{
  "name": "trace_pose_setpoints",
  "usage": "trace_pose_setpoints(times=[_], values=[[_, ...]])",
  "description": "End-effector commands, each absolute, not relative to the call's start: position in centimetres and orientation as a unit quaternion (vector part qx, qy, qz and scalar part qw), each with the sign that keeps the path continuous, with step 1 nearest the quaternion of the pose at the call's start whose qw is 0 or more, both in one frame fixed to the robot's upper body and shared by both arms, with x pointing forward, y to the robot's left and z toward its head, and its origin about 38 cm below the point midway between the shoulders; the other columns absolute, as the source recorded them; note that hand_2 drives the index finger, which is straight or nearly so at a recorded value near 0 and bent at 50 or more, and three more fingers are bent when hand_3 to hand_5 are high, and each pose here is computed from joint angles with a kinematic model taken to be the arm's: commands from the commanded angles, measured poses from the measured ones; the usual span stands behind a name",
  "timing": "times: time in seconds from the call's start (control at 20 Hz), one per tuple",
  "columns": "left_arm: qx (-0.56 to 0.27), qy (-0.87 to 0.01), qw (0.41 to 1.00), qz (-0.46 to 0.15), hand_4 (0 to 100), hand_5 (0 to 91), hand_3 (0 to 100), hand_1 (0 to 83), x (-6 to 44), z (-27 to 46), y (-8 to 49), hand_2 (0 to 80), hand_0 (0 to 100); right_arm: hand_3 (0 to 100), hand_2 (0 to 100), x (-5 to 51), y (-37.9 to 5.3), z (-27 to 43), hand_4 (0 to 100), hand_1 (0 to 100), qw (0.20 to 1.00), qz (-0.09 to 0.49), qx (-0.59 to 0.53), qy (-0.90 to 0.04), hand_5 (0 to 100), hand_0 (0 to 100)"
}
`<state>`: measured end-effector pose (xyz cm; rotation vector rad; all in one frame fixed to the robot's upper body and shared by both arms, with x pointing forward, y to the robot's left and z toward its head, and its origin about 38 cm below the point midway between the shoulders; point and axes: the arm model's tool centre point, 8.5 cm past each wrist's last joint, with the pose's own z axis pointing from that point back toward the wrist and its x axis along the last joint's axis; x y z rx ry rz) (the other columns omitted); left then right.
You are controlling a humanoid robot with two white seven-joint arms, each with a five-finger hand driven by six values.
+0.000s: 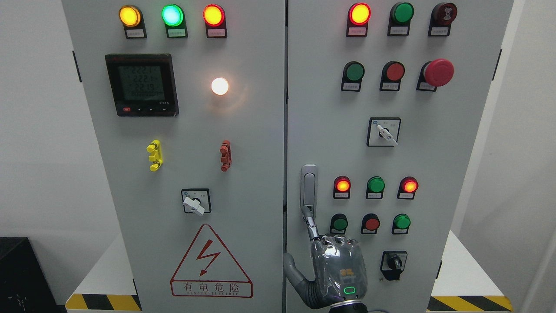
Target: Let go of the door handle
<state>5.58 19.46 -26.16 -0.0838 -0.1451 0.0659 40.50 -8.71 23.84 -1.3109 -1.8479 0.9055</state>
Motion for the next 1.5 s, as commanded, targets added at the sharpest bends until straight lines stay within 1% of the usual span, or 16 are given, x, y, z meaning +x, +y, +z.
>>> trace_pose_setpoints(times=[0.0, 0.2, 0.85, 1.15, 1.45], values=[[-0.042, -0.082, 0.995, 0.022, 1, 0.0, 9, 0.0, 6.3, -26.1, 19.4, 2.1, 0, 100, 0, 40.8, -9.3, 23.6, 92, 33, 0.352, 0.347, -0.508, -0.706, 97, 38], [-0.042, -0.082, 0.995, 0.022, 1, 0.0, 9, 0.0, 6.3, -26.1, 19.4, 2.1, 0, 100, 0, 41.0, -10.1, 23.7, 92, 33, 0.355, 0.341, -0.513, -0.703, 97, 37], [-0.042, -0.082, 0.995, 0.022, 1, 0.0, 9, 0.0, 6.3, -26.1, 19.4, 2.3, 0, 100, 0, 40.8, -10.6, 24.1, 92, 32, 0.355, 0.33, -0.518, -0.705, 97, 37], [-0.042, -0.082, 0.995, 0.022, 1, 0.0, 9, 0.0, 6.3, -26.1, 19.4, 2.3, 0, 100, 0, 40.6, -10.3, 23.4, 92, 32, 0.359, 0.339, -0.512, -0.703, 97, 37], [-0.042, -0.082, 0.995, 0.022, 1, 0.0, 9, 0.0, 6.3, -26.1, 19.4, 2.3, 0, 100, 0, 40.5, -9.9, 23.1, 96, 32, 0.358, 0.346, -0.509, -0.702, 97, 37]])
